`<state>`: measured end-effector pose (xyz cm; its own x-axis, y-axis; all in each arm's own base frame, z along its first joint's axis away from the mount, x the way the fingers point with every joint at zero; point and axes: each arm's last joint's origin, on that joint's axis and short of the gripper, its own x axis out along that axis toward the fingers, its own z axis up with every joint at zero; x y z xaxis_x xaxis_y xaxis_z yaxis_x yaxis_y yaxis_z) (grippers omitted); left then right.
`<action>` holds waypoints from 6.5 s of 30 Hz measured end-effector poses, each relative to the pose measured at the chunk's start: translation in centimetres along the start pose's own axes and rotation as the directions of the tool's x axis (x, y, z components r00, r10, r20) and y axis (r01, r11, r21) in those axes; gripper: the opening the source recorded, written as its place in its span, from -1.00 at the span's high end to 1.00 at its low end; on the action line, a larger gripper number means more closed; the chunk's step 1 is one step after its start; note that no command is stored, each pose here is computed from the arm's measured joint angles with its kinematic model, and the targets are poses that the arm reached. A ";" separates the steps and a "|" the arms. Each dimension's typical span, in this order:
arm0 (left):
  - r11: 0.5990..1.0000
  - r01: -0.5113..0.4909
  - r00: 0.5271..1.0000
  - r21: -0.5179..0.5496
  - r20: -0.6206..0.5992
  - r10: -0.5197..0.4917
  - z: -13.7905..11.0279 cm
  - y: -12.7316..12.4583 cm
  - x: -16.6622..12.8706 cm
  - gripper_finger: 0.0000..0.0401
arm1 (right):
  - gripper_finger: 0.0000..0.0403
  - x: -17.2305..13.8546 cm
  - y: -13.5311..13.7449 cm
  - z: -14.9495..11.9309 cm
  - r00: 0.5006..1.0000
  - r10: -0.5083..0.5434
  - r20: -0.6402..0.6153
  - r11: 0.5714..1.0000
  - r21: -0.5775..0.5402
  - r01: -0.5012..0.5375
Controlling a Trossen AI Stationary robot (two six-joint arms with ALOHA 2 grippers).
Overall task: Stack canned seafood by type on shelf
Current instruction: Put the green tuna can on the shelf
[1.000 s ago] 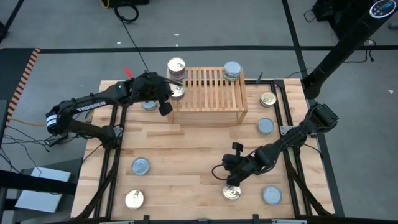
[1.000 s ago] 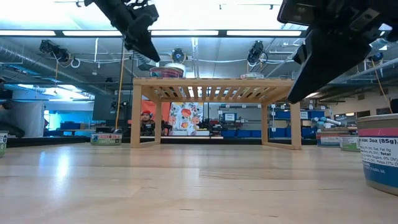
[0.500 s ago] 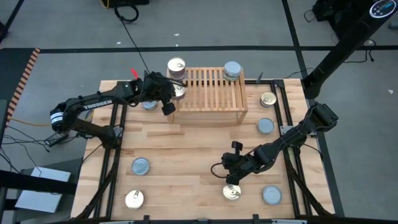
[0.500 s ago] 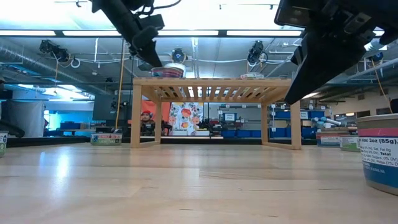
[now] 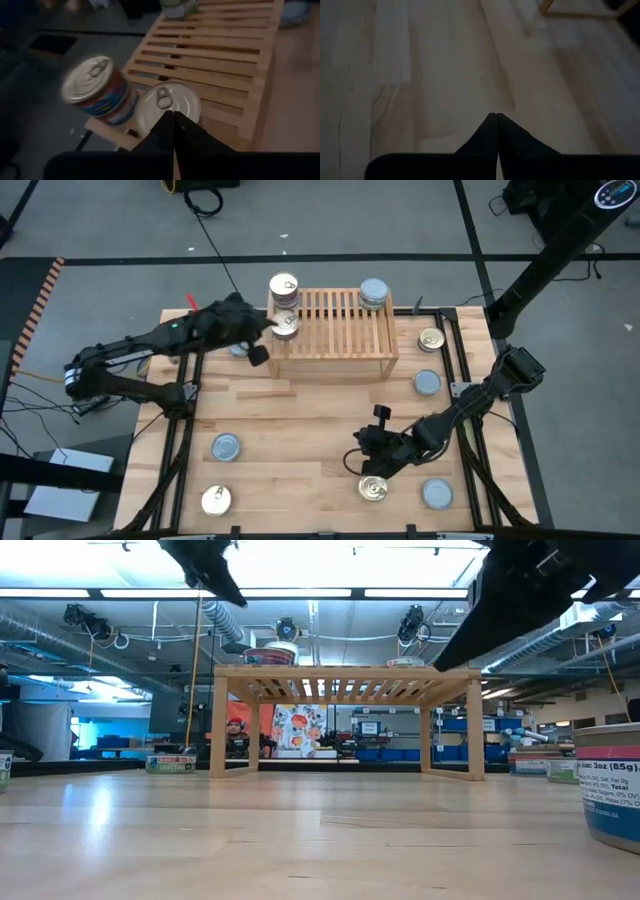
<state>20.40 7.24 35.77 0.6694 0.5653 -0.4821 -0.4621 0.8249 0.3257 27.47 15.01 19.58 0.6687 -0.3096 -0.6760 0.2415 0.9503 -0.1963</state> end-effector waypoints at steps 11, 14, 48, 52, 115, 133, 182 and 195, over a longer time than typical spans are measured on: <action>0.981 -0.063 0.998 -0.185 -0.042 0.056 -6.0 -1.3 -3.6 0.97 | 0.96 0.2 0.5 -0.9 0.999 0.026 0.039 1.000 -0.012 -0.025; 0.966 -0.102 0.986 -0.238 -0.155 0.066 -8.4 -1.8 -2.7 0.97 | 0.96 0.2 0.5 -0.9 0.999 0.031 0.038 0.999 -0.007 -0.031; 0.910 -0.362 0.725 -0.204 -0.675 0.137 -18.4 1.0 9.3 0.98 | 0.96 0.3 0.5 -0.6 0.998 0.038 0.049 0.999 -0.002 -0.038; 0.915 -0.352 0.726 -0.197 -0.674 0.134 -18.4 1.0 9.3 0.98 | 0.96 0.3 0.5 -0.6 0.998 0.038 0.049 0.999 -0.002 -0.038; 0.905 0.016 0.739 -0.425 -0.604 -0.297 -18.0 -11.6 2.5 0.98 | 0.96 0.4 0.6 -0.7 0.995 0.094 0.017 0.996 -0.007 -0.094; 0.858 0.350 0.824 -0.375 -0.313 -0.473 -16.8 -19.5 4.1 0.98 | 0.96 0.4 0.7 -0.8 0.990 0.138 -0.005 0.990 -0.001 -0.138; 0.813 0.575 0.812 -0.087 0.183 -0.555 -6.0 -25.4 10.7 0.98 | 0.79 1.4 -0.1 -1.6 0.991 0.130 -0.018 0.987 0.096 -0.128; 0.851 0.524 0.814 -0.034 0.312 -0.489 -10.7 -23.0 10.9 0.98 | 0.31 4.0 -3.2 -3.0 0.999 -0.014 -0.048 0.951 0.309 0.028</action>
<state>32.13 -5.65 14.35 0.9528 0.0585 -0.2980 -0.0624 0.9980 -0.0035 27.30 10.85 15.38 0.6310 -0.3209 -0.7063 0.4657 0.8848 0.0141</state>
